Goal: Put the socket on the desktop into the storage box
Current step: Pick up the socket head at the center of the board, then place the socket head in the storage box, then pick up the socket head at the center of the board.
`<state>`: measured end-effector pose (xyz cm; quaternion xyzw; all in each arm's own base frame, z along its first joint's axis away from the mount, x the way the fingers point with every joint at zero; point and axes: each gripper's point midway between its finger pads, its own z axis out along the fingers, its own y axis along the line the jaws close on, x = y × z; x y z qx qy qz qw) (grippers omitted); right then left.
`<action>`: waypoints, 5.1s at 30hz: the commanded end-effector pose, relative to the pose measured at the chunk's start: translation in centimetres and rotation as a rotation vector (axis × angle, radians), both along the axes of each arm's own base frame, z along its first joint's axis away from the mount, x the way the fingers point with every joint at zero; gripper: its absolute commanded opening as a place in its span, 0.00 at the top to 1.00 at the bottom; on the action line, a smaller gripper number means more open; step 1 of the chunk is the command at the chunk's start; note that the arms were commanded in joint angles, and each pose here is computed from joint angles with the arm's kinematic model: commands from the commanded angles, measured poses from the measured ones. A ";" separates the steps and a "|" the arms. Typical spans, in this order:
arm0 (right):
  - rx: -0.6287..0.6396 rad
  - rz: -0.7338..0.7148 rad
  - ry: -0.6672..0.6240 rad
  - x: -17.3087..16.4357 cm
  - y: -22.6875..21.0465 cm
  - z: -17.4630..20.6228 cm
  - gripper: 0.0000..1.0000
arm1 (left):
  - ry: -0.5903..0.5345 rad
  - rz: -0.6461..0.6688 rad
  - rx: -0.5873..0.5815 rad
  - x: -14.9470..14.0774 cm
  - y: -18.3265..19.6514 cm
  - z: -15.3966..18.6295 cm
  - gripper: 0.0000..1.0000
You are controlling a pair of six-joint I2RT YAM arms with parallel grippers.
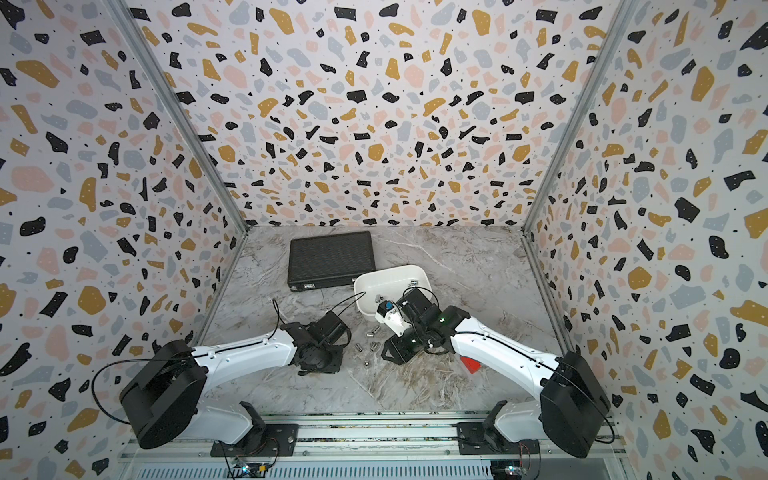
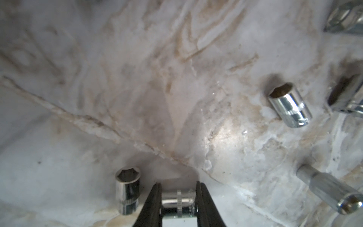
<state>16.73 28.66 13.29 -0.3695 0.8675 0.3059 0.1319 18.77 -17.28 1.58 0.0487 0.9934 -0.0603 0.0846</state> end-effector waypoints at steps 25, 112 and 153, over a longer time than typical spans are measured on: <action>0.075 -0.177 -0.021 2.9 -2.1 2.9 0.57 | -0.123 -0.088 -0.162 5.5 -6.7 7.4 0.88; -0.017 -0.451 0.008 6.4 -7.3 2.2 0.56 | -0.291 -0.102 -0.219 16.2 -10.7 13.3 0.50; -0.162 -0.024 -0.001 0.8 2.8 -0.7 0.55 | -0.143 0.254 -0.378 4.0 3.2 7.7 0.48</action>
